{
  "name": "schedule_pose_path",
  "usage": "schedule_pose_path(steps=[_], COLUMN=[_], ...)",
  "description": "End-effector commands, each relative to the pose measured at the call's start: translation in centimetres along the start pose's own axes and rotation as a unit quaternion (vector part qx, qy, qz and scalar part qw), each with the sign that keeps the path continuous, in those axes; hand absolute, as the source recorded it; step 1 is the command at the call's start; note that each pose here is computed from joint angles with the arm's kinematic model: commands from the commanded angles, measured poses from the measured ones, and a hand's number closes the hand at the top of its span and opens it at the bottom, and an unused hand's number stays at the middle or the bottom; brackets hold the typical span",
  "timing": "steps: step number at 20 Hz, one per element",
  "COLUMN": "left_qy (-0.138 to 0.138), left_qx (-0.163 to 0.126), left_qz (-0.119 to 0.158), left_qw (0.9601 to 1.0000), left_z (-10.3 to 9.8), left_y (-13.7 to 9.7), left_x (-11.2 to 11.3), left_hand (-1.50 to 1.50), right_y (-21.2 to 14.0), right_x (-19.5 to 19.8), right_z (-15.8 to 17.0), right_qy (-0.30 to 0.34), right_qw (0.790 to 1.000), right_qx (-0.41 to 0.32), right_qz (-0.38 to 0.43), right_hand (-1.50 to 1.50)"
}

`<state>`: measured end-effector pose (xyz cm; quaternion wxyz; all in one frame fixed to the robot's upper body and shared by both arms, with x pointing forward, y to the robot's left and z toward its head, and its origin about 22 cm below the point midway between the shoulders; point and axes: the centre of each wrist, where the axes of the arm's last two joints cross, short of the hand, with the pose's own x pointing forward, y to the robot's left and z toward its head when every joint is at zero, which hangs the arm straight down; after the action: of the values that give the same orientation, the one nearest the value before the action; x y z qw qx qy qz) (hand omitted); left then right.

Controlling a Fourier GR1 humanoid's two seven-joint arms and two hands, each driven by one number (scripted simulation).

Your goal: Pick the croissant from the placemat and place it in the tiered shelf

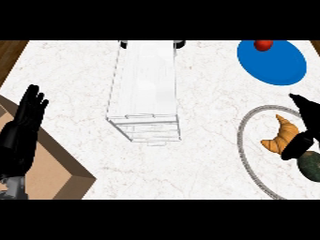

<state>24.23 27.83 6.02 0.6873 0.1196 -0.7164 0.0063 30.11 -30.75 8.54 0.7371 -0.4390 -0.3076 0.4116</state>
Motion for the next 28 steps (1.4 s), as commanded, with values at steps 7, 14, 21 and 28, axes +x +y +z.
schedule_pose_path(steps=[7,14,21,28], left_qy=[-0.006,0.005,0.003,-0.001], left_qx=[0.001,0.002,-0.003,0.002], left_qz=[0.011,0.019,0.011,0.017], left_qw=[0.9999,0.9998,0.9999,0.9998], left_z=[-0.3,-1.1,0.1,1.3], left_y=[-0.6,-3.5,-2.1,-1.7], left_x=[-0.1,0.1,0.8,-1.5], left_hand=[0.0,0.0,0.0,0.0], right_y=[1.0,4.1,6.4,9.0], right_x=[-2.0,-1.2,-2.2,-3.7], right_z=[-1.9,-2.5,-4.6,-4.7], right_qy=[0.004,-0.022,-0.021,-0.024], right_qw=[1.0,1.0,1.0,0.998], right_qx=[0.013,-0.002,0.002,0.053], right_qz=[-0.003,-0.012,-0.022,0.007], right_hand=[-1.5,-1.5,-1.5,1.5])
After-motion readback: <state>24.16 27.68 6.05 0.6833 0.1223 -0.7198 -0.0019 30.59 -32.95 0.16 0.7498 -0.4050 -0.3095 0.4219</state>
